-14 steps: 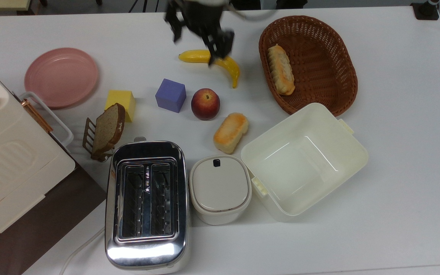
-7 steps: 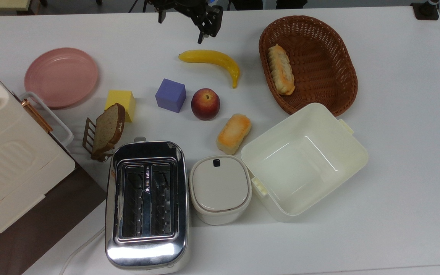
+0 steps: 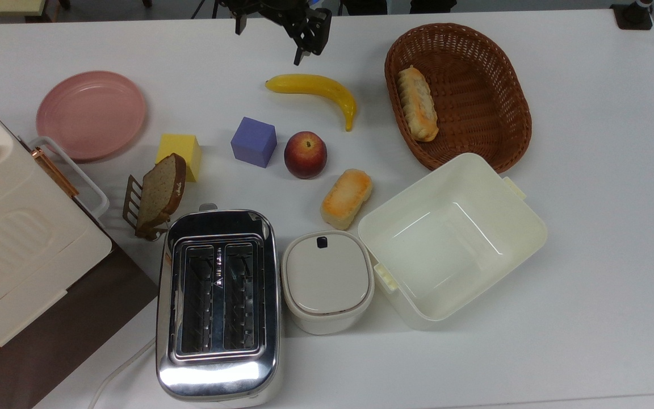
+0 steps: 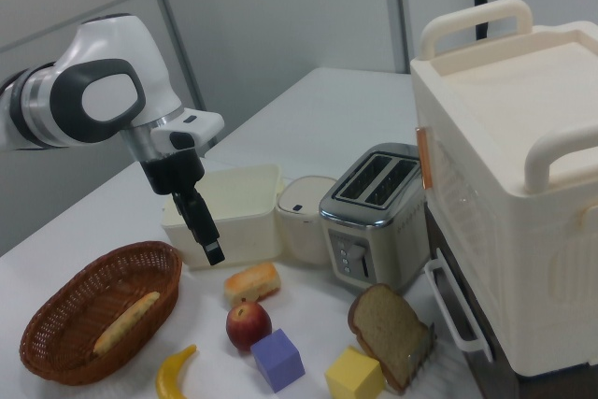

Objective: Put the bread on the table

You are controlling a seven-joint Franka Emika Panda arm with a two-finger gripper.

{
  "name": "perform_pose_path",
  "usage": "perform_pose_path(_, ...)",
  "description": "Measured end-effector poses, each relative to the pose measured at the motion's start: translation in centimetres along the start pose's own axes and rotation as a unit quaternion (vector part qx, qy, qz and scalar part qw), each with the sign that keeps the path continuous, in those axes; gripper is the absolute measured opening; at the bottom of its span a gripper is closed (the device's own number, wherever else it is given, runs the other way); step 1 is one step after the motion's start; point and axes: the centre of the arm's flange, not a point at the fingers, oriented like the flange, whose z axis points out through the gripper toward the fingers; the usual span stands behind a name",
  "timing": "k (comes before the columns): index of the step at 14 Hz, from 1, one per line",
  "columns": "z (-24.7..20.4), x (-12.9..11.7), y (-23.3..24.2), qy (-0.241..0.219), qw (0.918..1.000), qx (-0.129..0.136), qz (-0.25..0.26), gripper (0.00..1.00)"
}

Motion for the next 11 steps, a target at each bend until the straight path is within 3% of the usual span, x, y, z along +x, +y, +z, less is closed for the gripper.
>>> perform_pose_path(4, 0.0, 0.0, 0.0, 0.0, 1.0, 0.0, 0.0, 1.0)
perform_pose_path(5, 0.4, 0.0, 1.0, -0.022, 0.9987, -0.015, -0.044, 1.0)
perform_pose_path(8, 0.6, 0.0, 1.0, -0.024, 0.9986, -0.016, -0.044, 1.0)
perform_pose_path(9, -0.3, 1.5, 3.2, -0.022, 0.996, -0.003, -0.086, 1.0)
perform_pose_path(11, -3.0, 6.5, 14.7, -0.017, 0.9924, 0.062, -0.105, 1.0)
